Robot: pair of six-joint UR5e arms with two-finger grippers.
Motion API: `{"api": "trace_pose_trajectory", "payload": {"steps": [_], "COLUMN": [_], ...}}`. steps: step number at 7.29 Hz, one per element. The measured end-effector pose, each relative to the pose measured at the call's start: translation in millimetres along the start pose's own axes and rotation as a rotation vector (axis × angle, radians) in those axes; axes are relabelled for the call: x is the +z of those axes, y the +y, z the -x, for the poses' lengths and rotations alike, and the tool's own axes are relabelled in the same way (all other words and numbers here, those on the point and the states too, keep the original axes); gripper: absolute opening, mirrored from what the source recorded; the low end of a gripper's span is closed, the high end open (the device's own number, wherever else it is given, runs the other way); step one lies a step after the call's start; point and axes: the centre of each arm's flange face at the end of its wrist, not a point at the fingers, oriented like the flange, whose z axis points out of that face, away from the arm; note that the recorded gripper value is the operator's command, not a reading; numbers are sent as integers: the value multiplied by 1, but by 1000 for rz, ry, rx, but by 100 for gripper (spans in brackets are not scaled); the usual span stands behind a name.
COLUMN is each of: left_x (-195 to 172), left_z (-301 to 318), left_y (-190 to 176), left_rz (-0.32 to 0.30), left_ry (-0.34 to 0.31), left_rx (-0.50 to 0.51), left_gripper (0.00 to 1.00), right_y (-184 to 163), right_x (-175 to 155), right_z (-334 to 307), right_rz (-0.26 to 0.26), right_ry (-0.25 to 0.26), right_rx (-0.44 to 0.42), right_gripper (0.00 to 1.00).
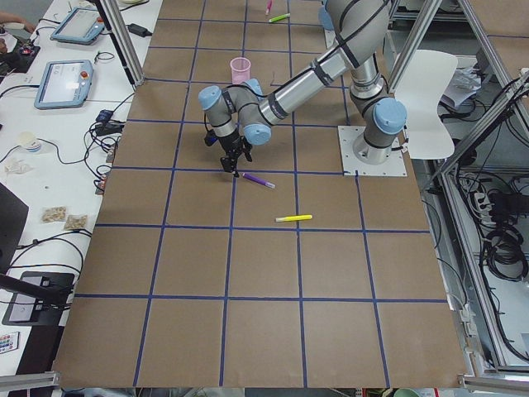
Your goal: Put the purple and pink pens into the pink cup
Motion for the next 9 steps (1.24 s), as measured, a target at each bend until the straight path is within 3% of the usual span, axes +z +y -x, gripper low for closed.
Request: {"api": "trace_pose_trajectory", "payload": {"steps": [2,3,7,9], "left_x": [5,7,23,26], "left_z": [1,1,-5,-3], "left_y": [0,0,6,8], "left_rz": [8,10,39,39], "left_ry": [8,10,37,41], "left_rx": [-1,-2,9,6], "left_gripper": [99,99,100,97], "right_y": [21,26,31,32], "right_x": [38,46,48,47], "right_z": [26,36,45,45], "right_rz": [33,50,101,108], "right_ry": [19,7,-33,-33], "right_rx": [-5,-8,-60,-92], "right_gripper": [94,87,19,1]}}
